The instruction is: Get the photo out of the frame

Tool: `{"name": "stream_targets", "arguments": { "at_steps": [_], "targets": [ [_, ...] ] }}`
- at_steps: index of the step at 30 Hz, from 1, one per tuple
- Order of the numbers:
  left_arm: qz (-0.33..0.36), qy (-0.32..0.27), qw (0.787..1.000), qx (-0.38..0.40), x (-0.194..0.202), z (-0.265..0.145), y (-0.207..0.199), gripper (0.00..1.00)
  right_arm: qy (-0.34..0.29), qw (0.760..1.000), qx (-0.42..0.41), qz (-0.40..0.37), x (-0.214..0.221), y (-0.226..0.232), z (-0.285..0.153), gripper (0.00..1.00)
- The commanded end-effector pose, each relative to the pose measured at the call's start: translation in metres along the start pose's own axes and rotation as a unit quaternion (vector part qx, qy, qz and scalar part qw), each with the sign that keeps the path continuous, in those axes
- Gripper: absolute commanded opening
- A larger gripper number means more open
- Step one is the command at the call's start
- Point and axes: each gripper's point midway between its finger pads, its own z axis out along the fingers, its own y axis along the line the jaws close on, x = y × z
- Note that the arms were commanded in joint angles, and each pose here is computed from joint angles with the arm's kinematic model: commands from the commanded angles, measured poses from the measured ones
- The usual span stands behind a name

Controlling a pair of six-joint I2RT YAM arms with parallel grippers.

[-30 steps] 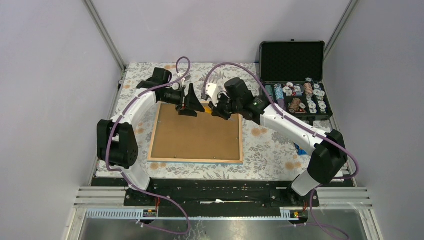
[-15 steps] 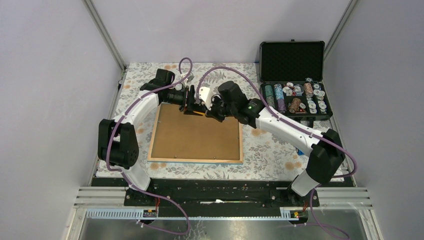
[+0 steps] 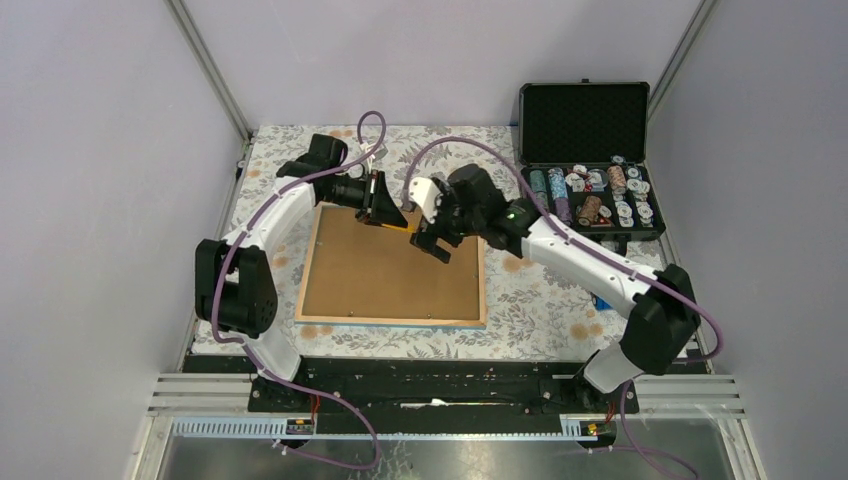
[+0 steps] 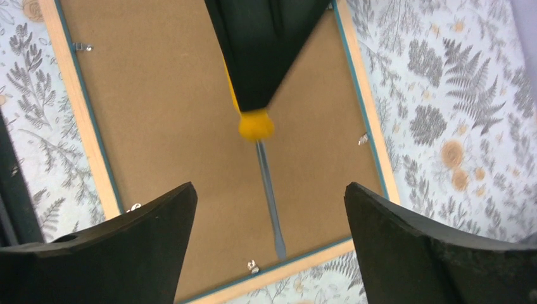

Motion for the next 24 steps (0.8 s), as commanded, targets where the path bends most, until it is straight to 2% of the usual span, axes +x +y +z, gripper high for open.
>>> {"name": "stream_targets", "arguments": {
  "at_steps": [1,4,8,11,16,22,24],
  "targets": [
    [0.056,-0.001,0.998,0.007,-0.006,-0.011,-0.015,0.0,-0.016,0.999,-0.025,0.043,0.004,-0.008,-0.035,0.99],
    [0.065,0.005,0.998,0.013,-0.005,-0.013,-0.02,0.0,0.003,0.996,-0.051,0.069,0.014,-0.004,-0.039,1.0],
    [0.068,0.007,0.997,0.025,-0.004,-0.015,-0.025,0.0,0.007,0.994,-0.093,0.057,0.017,0.01,-0.04,1.0],
    [0.071,0.009,0.997,0.041,-0.004,-0.015,-0.032,0.0,0.002,0.992,-0.11,0.061,0.013,0.013,-0.035,0.94],
    [0.069,0.02,0.996,0.048,0.003,-0.015,-0.032,0.0,-0.008,0.99,-0.123,0.069,0.004,0.011,-0.025,0.72],
    [0.075,0.022,0.995,0.058,0.003,-0.015,-0.039,0.01,-0.02,0.986,-0.146,0.079,-0.004,0.012,-0.011,0.69],
    [0.076,0.021,0.995,0.062,0.004,-0.016,-0.042,0.01,-0.024,0.985,-0.153,0.077,-0.004,0.013,-0.008,0.64]
  ]
}}
